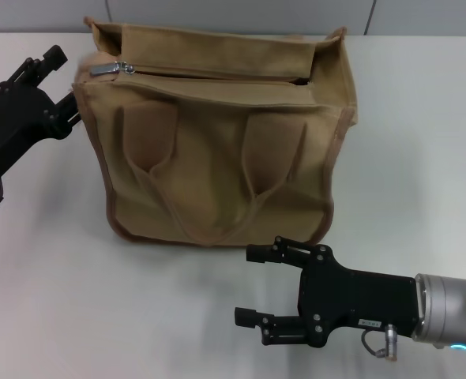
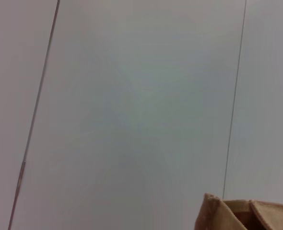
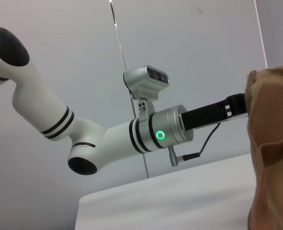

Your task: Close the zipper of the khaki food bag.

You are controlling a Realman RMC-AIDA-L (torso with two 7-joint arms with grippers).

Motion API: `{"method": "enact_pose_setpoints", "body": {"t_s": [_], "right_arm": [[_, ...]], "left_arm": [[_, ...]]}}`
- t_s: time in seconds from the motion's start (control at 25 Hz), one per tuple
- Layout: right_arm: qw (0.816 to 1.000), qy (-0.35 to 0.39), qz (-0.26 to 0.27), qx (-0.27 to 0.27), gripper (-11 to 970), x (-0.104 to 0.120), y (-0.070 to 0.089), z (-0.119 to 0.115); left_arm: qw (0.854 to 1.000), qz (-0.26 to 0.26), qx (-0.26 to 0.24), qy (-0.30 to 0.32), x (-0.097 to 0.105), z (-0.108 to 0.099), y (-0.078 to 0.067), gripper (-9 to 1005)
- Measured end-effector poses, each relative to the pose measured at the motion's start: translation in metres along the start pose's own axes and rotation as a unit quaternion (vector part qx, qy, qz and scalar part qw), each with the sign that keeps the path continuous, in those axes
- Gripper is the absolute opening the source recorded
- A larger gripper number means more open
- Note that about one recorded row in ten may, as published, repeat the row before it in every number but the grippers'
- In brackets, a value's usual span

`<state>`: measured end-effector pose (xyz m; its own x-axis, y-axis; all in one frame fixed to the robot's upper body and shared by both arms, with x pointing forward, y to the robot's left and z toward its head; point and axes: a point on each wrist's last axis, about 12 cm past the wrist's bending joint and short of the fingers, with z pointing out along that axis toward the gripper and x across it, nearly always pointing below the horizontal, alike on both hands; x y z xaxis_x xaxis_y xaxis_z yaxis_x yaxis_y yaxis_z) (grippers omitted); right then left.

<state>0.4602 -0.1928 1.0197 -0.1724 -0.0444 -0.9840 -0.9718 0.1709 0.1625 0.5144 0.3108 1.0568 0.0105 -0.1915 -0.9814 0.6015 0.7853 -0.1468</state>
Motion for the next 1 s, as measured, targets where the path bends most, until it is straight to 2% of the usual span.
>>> {"method": "enact_pose_setpoints", "body": {"t_s": [0.2,0.6,1.0], "right_arm": [[1.000,-0.001,-0.002,-0.002,833,-0.0005,0.0000,0.0011],[1.000,-0.001,-0.002,-0.003,833,-0.0005,0.0003,0.0014],[1.000,-0.003,-0.002,0.001,832,-0.0005,0.0001,0.0008]], "left_arm": [[1.000,0.000,0.014,-0.011,-0.0002,-0.0022,-0.0055,779],[1.000,0.000,0.014,-0.017,-0.0014,-0.0014,-0.0055,763],[1.000,0.003,0.010,-0.023,-0.0002,0.0010,-0.0075,636]]}}
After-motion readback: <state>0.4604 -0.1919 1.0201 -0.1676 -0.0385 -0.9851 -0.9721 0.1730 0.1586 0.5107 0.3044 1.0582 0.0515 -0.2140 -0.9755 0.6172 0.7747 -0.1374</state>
